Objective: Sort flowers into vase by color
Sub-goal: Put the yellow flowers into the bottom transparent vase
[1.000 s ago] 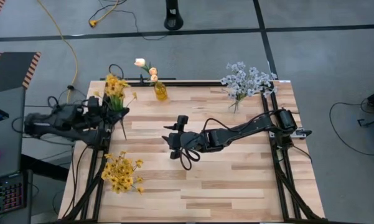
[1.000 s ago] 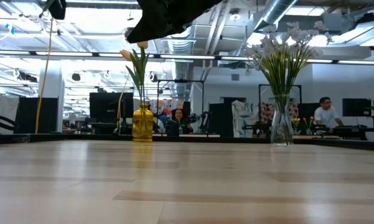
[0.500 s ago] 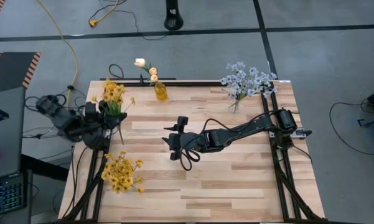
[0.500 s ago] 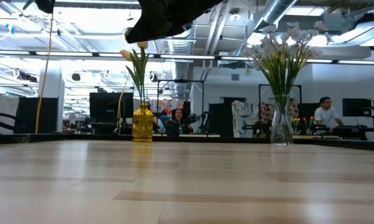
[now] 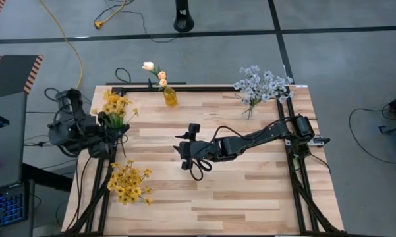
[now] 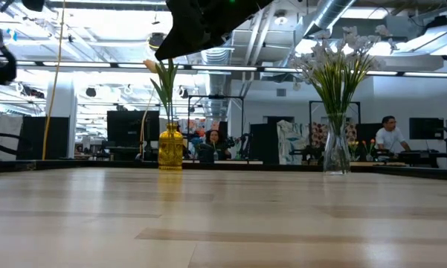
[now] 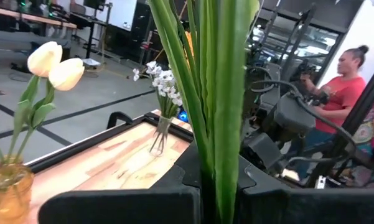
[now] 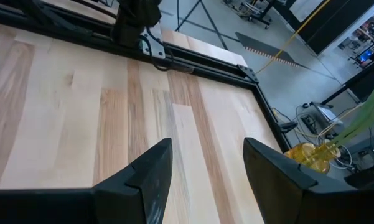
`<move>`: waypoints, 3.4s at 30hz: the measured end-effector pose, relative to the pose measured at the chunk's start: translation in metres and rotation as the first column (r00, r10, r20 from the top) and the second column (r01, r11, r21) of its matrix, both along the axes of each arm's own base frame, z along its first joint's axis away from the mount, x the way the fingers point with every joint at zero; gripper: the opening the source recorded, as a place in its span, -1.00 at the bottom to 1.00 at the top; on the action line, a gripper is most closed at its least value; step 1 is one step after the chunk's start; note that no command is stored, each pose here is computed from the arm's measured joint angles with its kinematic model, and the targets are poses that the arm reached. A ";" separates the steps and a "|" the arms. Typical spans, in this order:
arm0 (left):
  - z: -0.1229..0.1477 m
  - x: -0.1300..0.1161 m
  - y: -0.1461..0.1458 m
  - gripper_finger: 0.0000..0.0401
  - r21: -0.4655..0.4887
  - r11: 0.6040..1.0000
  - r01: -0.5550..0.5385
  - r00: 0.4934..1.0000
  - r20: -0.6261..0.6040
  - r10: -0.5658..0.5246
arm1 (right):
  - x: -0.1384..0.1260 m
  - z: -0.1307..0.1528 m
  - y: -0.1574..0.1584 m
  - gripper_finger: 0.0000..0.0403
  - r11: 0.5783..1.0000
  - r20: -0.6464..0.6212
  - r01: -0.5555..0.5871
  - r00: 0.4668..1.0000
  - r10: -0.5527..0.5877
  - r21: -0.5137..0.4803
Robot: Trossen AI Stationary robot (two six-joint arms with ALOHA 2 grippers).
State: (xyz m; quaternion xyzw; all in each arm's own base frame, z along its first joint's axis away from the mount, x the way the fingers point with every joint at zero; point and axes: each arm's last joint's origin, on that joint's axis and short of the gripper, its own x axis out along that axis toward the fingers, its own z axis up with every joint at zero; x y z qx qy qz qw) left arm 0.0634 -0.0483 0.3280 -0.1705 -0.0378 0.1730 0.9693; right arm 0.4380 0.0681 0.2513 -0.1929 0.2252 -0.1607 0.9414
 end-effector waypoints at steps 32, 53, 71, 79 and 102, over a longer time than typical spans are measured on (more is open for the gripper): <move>-0.007 -0.020 -0.072 -1.00 0.024 0.972 0.234 0.972 -0.024 -0.233 | 0.000 0.000 0.004 0.11 0.996 0.031 -0.005 1.000 0.002 0.092; -0.038 -0.036 -0.129 -1.00 0.185 0.915 0.359 0.933 -0.084 -0.349 | 0.000 -0.001 0.005 0.11 0.986 0.050 -0.025 0.999 0.017 0.168; -0.055 -0.009 -0.153 -1.00 0.258 0.938 0.232 0.971 -0.110 -0.210 | 0.000 0.000 0.005 0.11 0.985 0.057 -0.026 0.998 0.017 0.168; -0.055 0.004 -0.153 -1.00 0.285 0.942 0.177 0.982 -0.120 -0.148 | 0.000 0.000 0.005 0.11 0.986 0.056 -0.026 0.998 0.017 0.167; -0.085 0.010 -0.167 -1.00 0.324 0.932 0.163 0.983 -0.135 -0.125 | 0.000 0.000 0.005 0.11 0.986 0.055 -0.026 0.998 0.017 0.167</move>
